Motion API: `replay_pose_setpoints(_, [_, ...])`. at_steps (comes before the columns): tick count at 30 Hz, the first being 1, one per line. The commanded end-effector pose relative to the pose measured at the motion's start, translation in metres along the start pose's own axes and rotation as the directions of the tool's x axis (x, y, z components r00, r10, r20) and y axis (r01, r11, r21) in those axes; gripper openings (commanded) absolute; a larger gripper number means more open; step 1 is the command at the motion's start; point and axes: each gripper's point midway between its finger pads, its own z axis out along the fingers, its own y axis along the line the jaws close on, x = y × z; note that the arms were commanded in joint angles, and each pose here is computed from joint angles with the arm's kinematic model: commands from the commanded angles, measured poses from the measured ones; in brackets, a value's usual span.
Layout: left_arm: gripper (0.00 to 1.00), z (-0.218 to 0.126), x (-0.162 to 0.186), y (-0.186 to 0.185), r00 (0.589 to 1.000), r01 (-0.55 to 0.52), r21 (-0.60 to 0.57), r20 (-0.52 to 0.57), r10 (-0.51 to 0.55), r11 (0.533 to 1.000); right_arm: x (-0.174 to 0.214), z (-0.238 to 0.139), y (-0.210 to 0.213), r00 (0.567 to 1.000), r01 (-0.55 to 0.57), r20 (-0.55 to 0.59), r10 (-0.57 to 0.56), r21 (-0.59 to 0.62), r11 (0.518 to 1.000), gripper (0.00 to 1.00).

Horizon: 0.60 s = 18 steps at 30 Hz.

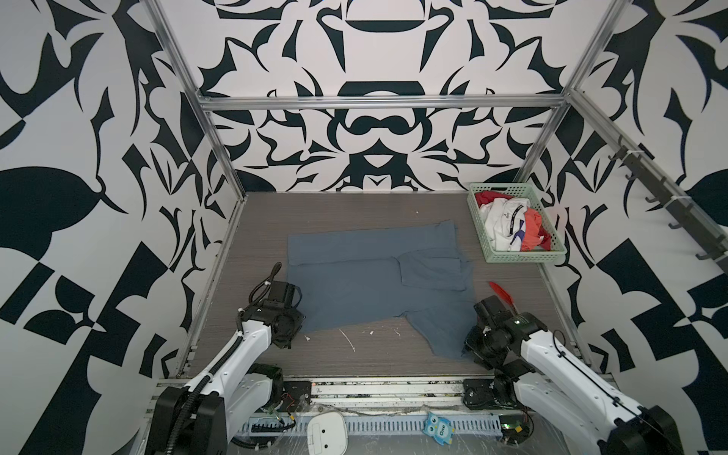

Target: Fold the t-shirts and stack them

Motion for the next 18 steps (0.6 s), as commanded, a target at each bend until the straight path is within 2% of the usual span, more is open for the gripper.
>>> replay_pose_setpoints(1, [0.0, 0.002, 0.006, 0.01, 1.0, 0.005, -0.039, -0.021, -0.006, 0.999, 0.009, -0.006, -0.027, 0.998, -0.06, -0.012, 0.062, 0.103, 0.993, 0.11])
replay_pose_setpoints(2, [0.0, 0.002, 0.006, 0.01, 1.0, 0.004, -0.039, -0.022, -0.005, 0.999, 0.008, -0.009, -0.026, 0.998, -0.065, -0.001, 0.066, 0.096, 0.993, 0.01])
replay_pose_setpoints(3, [0.0, 0.001, 0.005, 0.01, 1.0, 0.002, -0.041, -0.021, -0.003, 0.999, 0.006, -0.013, -0.024, 0.998, -0.067, 0.011, 0.066, 0.089, 0.994, 0.0])
replay_pose_setpoints(8, [0.0, -0.013, -0.002, 0.002, 1.0, -0.005, -0.006, 0.013, 0.005, 1.0, -0.011, -0.043, -0.005, 0.994, -0.019, 0.111, 0.015, 0.039, 0.999, 0.0])
replay_pose_setpoints(12, [0.0, -0.037, -0.02, -0.019, 0.994, -0.024, 0.08, 0.106, 0.015, 0.996, -0.034, -0.076, 0.037, 0.975, 0.078, 0.212, -0.068, -0.043, 0.996, 0.0])
replay_pose_setpoints(18, [0.0, -0.063, -0.043, -0.065, 0.98, -0.13, 0.147, 0.169, 0.104, 0.981, -0.071, -0.108, 0.107, 0.93, 0.206, 0.334, -0.153, -0.132, 0.97, 0.0])
